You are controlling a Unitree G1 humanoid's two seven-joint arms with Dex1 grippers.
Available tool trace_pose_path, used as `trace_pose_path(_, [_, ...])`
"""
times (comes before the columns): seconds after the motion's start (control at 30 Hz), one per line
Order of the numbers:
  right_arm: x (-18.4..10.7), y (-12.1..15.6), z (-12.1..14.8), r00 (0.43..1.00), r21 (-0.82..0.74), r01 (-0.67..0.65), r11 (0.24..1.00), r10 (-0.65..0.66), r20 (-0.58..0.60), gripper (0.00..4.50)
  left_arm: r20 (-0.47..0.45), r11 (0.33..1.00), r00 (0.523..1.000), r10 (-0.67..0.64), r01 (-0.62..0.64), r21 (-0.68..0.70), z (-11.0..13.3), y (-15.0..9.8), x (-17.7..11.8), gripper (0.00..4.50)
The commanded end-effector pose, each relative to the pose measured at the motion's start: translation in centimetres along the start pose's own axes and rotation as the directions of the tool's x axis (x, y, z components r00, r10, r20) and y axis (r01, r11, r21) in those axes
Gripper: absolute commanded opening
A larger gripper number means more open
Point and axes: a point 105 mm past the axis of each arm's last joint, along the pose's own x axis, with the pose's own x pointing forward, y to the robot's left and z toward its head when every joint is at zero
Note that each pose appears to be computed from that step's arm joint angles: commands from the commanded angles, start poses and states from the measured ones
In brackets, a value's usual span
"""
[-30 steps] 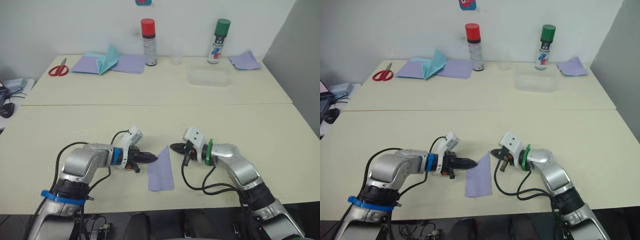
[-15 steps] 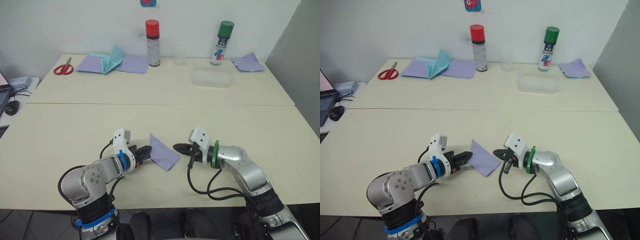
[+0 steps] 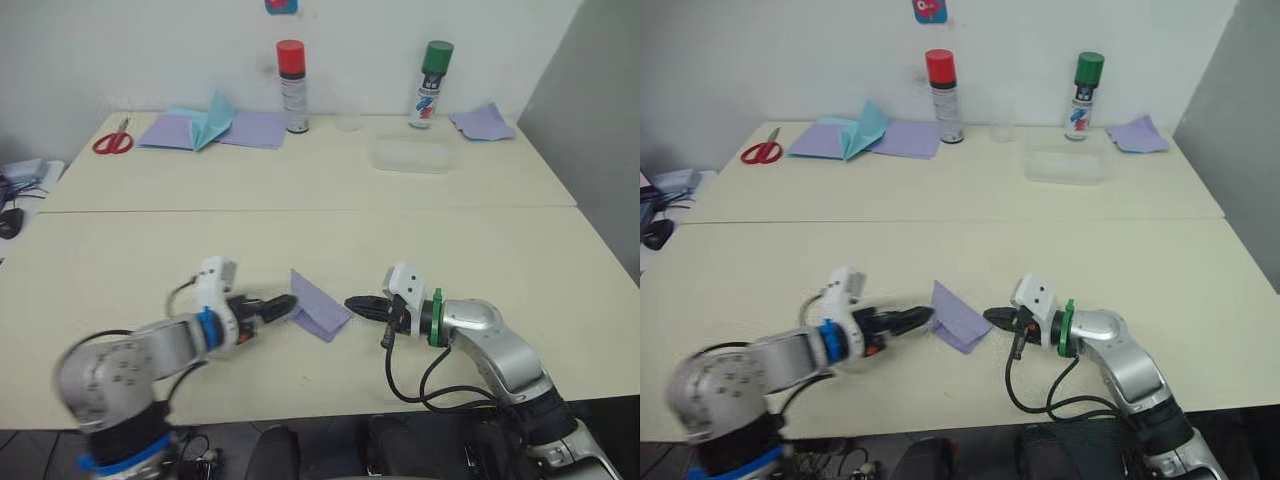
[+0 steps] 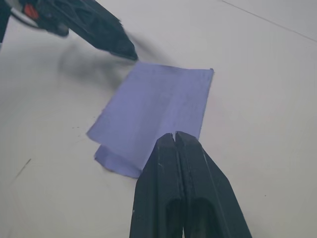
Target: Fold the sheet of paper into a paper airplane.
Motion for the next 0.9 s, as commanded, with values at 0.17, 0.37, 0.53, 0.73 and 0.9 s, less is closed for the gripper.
trace_pose_path(0.17, [-0.2, 0.8, 0.4, 0.998, -0.280, -0.050, 0.959, 0.061, 0.033, 0.18, -0.085, 0.704, 0.961, -0.264, 0.252, 0.664, -0.4, -1.1, -2.3, 4.48])
trace_pose_path(0.37, [-0.3, 1.6, 0.2, 0.991, -0.400, -0.099, 0.911, 0.125, 0.039, 1.99, -0.063, 0.531, 0.916, -0.396, 0.285, 0.798, 0.4, -1.8, -2.2, 4.50])
trace_pose_path(0.53, [-1.2, 2.1, -0.3, 0.987, -0.447, -0.127, 0.886, 0.159, 0.036, 3.83, -0.041, 0.497, 0.900, -0.433, 0.277, 0.822, 0.9, -2.4, -1.6, 4.50])
trace_pose_path(0.73, [0.0, 1.8, -0.3, 0.993, -0.443, -0.065, 0.894, 0.102, 0.060, 4.49, -0.027, 0.480, 0.880, -0.475, 0.285, 0.830, 1.1, -3.7, -1.0, 4.50])
trace_pose_path(0.9, [1.7, 1.4, 0.0, 0.994, -0.433, -0.025, 0.901, 0.069, 0.087, 4.49, -0.058, 0.454, 0.869, -0.491, 0.313, 0.834, 0.6, -3.9, -1.0, 4.50])
